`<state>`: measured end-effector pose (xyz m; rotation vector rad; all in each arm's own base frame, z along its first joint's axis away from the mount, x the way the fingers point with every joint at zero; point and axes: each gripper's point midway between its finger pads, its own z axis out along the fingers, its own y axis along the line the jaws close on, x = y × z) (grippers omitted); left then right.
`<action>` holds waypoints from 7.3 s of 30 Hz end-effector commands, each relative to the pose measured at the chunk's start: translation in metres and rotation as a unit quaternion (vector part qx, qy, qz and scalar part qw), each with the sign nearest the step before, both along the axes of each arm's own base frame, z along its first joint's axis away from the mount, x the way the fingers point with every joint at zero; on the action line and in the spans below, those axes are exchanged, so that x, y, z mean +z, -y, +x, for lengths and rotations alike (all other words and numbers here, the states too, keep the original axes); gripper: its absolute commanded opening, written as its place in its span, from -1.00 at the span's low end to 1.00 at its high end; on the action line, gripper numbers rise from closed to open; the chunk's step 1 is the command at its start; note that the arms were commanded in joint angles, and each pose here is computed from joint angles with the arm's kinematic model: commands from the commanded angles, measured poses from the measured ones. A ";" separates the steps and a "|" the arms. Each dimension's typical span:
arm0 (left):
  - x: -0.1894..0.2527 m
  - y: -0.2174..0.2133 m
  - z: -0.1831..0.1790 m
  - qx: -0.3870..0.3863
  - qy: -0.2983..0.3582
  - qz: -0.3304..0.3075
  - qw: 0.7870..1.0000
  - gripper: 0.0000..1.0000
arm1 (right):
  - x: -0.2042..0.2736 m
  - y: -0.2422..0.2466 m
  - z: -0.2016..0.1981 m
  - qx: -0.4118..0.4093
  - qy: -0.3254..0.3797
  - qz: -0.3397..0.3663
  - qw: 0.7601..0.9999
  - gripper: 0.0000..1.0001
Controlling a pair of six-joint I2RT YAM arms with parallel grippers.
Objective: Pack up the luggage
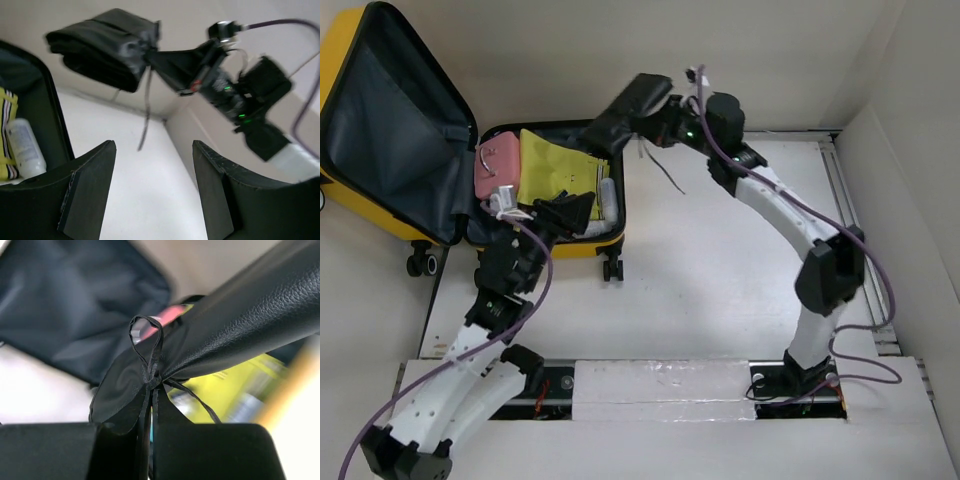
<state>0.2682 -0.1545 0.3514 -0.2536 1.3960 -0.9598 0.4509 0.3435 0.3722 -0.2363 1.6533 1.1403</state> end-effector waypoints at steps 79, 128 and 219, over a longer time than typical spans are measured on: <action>0.060 -0.332 -0.033 0.682 -0.278 0.185 0.651 0.32 | -0.118 0.014 -0.233 0.157 -0.002 -0.136 0.978 0.21; 0.003 0.067 0.001 0.213 -0.178 0.437 0.855 0.30 | -0.134 0.058 -0.187 -0.007 -0.045 -0.153 0.987 0.21; -0.258 0.073 0.040 -0.041 -0.331 0.086 0.939 0.04 | -0.204 0.032 0.069 -0.035 -0.172 -0.253 0.951 -0.95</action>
